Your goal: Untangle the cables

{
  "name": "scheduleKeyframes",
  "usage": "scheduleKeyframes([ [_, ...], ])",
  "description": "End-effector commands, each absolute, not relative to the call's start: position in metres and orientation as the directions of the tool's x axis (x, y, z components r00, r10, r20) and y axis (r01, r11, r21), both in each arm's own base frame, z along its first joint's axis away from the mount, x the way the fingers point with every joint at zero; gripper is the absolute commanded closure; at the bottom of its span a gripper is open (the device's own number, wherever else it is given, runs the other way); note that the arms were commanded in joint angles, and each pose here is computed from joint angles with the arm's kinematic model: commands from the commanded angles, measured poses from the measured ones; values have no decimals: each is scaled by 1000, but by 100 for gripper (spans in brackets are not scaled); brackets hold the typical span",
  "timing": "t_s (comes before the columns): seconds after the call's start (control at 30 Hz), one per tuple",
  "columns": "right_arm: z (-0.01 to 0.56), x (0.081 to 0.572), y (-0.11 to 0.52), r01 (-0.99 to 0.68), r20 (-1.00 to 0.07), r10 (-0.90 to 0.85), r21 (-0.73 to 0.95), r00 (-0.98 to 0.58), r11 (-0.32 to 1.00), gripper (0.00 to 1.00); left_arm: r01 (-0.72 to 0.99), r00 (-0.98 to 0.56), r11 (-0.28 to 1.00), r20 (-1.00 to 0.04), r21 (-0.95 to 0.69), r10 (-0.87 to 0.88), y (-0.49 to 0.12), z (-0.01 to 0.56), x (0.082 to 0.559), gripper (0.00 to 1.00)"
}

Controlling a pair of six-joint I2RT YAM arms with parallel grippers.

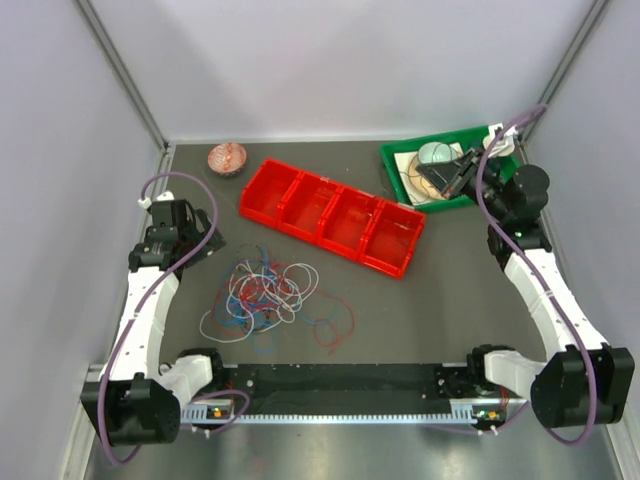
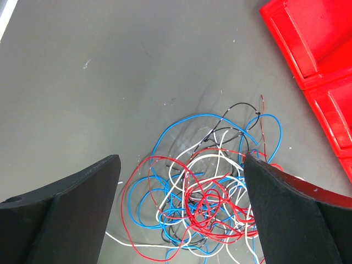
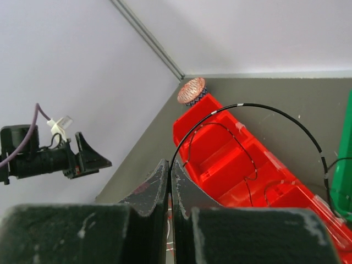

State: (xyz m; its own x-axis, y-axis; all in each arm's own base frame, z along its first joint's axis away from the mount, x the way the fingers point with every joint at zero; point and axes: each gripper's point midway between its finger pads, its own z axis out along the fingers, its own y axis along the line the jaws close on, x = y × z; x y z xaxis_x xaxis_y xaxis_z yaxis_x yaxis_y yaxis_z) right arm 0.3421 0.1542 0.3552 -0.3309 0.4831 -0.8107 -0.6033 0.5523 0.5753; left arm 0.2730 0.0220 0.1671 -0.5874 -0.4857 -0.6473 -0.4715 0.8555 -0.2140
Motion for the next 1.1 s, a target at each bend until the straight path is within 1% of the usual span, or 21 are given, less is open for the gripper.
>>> scheduleKeyframes([
  [0.0, 356, 335, 146, -616, -838, 467, 532, -283, 581, 100, -458, -572, 857, -660, -236, -487, 20, 172, 279, 1],
  [0.37, 313, 327, 141, -548, -836, 426, 549, -347, 631, 100, -459, -582, 855, -646, -241, -494, 17, 165, 274, 1],
  [0.53, 288, 326, 137, -491, -817, 423, 575, -392, 655, 100, -456, -583, 855, -644, -246, -496, 16, 165, 274, 1],
  [0.87, 225, 349, 124, -281, -725, 427, 634, -540, 721, 100, -457, -583, 853, -639, -252, -501, 15, 163, 273, 1],
  [1.07, 184, 349, 121, -179, -655, 417, 645, -631, 743, 100, -457, -588, 854, -636, -249, -500, 15, 160, 272, 1],
])
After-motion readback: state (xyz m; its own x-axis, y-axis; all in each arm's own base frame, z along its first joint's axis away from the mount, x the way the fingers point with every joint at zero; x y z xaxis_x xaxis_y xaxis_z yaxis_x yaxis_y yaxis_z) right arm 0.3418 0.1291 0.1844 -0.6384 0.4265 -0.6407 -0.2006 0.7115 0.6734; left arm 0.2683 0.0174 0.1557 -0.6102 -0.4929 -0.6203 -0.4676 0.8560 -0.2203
